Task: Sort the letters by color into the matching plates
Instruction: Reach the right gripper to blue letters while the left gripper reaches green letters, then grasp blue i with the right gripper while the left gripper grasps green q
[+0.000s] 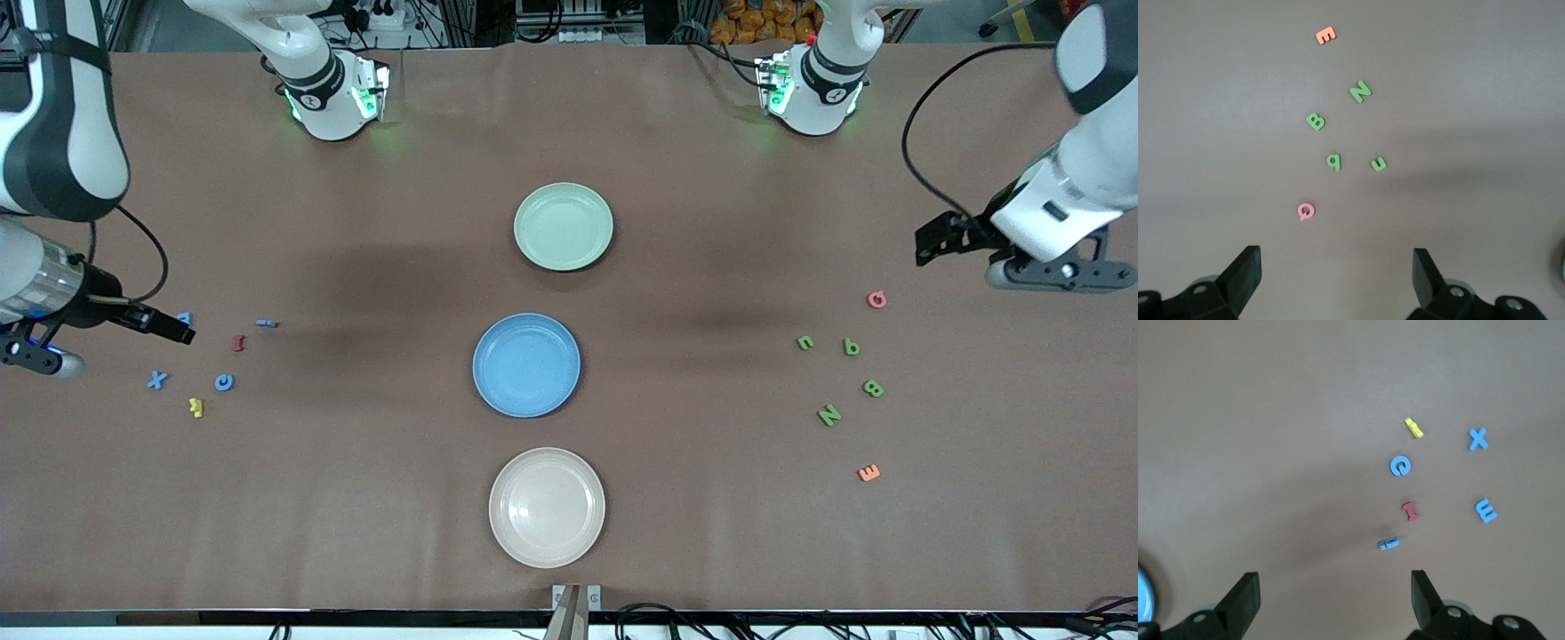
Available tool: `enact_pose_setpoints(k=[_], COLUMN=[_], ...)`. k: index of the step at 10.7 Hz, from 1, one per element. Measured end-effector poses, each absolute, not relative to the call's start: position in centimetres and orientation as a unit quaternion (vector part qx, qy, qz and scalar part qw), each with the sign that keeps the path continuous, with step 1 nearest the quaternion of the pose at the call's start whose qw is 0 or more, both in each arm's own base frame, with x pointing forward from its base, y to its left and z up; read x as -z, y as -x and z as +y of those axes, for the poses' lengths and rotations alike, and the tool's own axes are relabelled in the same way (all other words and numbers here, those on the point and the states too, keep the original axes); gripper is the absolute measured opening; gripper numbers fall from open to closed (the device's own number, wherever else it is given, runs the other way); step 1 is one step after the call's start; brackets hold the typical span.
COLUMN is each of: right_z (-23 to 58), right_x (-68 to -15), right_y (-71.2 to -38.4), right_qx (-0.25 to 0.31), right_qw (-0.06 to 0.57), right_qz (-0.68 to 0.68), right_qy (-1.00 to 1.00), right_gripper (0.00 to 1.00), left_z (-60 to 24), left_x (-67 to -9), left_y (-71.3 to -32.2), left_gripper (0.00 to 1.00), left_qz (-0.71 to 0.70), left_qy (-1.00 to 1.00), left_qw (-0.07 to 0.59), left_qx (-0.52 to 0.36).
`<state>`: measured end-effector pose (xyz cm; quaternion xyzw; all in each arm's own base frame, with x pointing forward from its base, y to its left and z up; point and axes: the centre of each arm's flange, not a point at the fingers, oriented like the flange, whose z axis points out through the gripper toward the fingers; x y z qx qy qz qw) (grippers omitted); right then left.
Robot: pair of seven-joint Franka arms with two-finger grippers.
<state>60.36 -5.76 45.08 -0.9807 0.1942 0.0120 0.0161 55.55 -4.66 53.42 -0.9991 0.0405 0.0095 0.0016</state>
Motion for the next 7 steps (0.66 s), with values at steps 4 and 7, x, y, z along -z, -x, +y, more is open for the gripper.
enact_pose_setpoints(k=[4,7], right_z=[-7.2,-7.2], right_x=[-39.8,-36.2], right_y=[-59.4,-59.4], right_qx=[-0.028,-0.050], right_qw=[0.038,0.033], right_qz=[0.435,0.569], right_qy=[0.899,0.820], right_gripper=[1.00,1.00], left_z=[-4.0,-2.6], left_x=[-43.5,-37.9], left_y=[-56.5,-57.6], left_gripper=[1.00,1.00], left_qz=[0.025,-0.023], left_qy=[1.000,0.999], left_qw=[0.001,0.001], left_qx=[-0.010,-0.023])
